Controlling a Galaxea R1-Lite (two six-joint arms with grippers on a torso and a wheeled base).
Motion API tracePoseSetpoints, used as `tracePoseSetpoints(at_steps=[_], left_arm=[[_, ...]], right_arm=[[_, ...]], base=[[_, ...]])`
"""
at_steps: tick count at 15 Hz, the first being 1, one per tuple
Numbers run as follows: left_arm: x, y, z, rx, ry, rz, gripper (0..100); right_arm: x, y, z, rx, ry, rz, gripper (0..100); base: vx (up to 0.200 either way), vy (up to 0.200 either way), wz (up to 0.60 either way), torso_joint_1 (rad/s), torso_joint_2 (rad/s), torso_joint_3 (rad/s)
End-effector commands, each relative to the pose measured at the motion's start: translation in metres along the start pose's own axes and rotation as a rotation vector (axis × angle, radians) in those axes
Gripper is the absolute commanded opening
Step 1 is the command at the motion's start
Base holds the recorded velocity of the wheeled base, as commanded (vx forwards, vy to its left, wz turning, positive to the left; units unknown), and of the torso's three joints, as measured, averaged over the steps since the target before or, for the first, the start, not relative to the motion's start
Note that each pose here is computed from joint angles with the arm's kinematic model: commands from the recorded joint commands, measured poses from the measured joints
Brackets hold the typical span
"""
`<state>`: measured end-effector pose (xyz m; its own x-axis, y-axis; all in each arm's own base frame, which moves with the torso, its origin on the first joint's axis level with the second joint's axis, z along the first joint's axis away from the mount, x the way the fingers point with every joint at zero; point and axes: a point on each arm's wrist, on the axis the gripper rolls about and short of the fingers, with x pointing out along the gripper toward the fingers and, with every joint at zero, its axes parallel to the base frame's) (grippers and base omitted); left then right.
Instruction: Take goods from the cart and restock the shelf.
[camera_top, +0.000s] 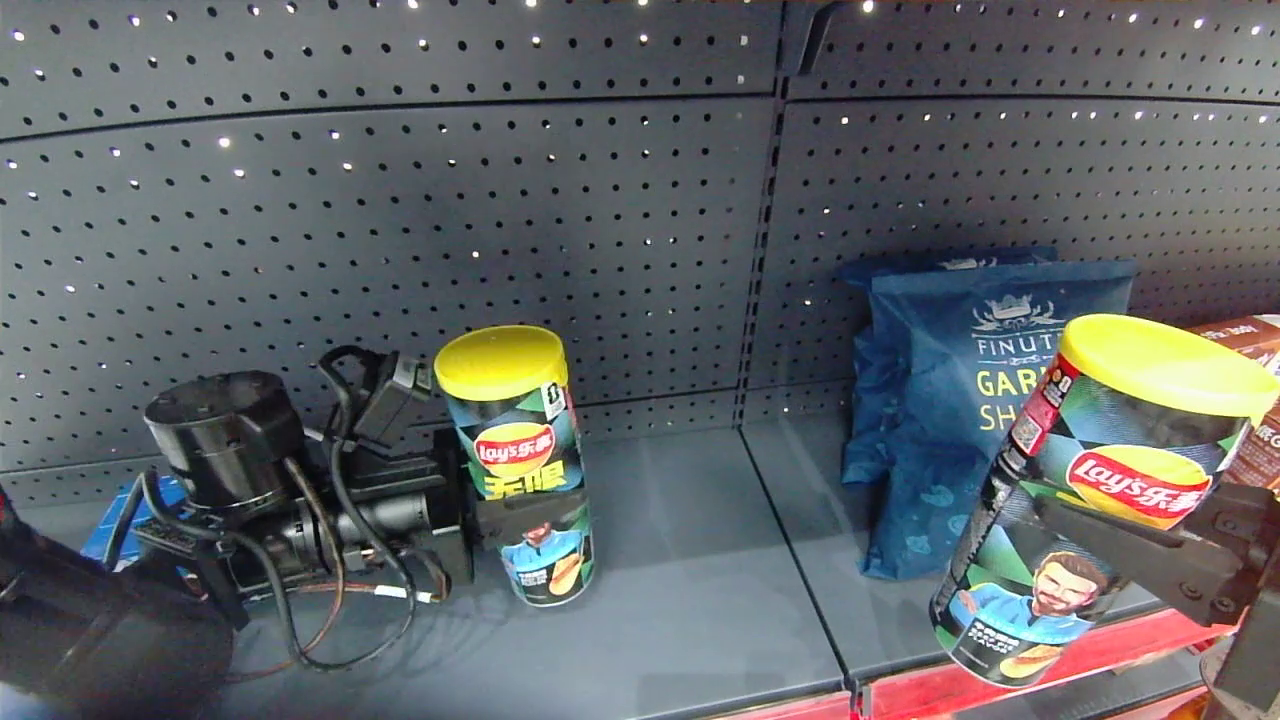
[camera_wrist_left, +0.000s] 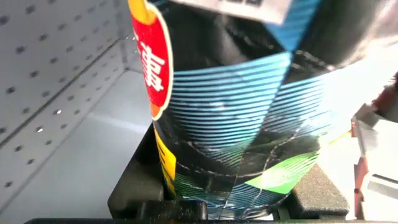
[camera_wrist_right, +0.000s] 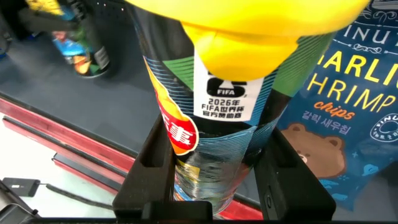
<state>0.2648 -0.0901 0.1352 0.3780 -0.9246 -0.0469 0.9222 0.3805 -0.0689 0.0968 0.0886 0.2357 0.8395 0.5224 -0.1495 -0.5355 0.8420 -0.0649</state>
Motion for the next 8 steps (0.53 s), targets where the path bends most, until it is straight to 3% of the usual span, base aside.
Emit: tracePoseSetpoints(at_steps=[1,3,6,8], left_arm=[[-0.005,-0.017,0.006,0.016,-0.011,-0.011,0],[-0.008,-0.032,0.004,0.009,-0.005,-0.006,0],[-0.019,-0.044,0.002,0.004,0.001,-0.004,0],[-0.020,-0.051,-0.002,-0.006,0.014,0.040,0]], right_arm=[[-0.001,0.000,0.000,0.000,-0.002,0.001,0],[-0.001,0.000,0.000,0.000,0.000,0.001,0],[0.000,0.000,-0.003,-0.002,0.009,0.001,0],[-0.001,0.000,-0.003,-0.001,0.004,0.001,0]], base=[[0.000,0.000,0.00,0.000,0.00,0.000],[0.000,0.000,0.00,0.000,0.00,0.000],[0.000,0.000,0.00,0.000,0.00,0.000],[0.000,0.000,0.00,0.000,0.00,0.000]])
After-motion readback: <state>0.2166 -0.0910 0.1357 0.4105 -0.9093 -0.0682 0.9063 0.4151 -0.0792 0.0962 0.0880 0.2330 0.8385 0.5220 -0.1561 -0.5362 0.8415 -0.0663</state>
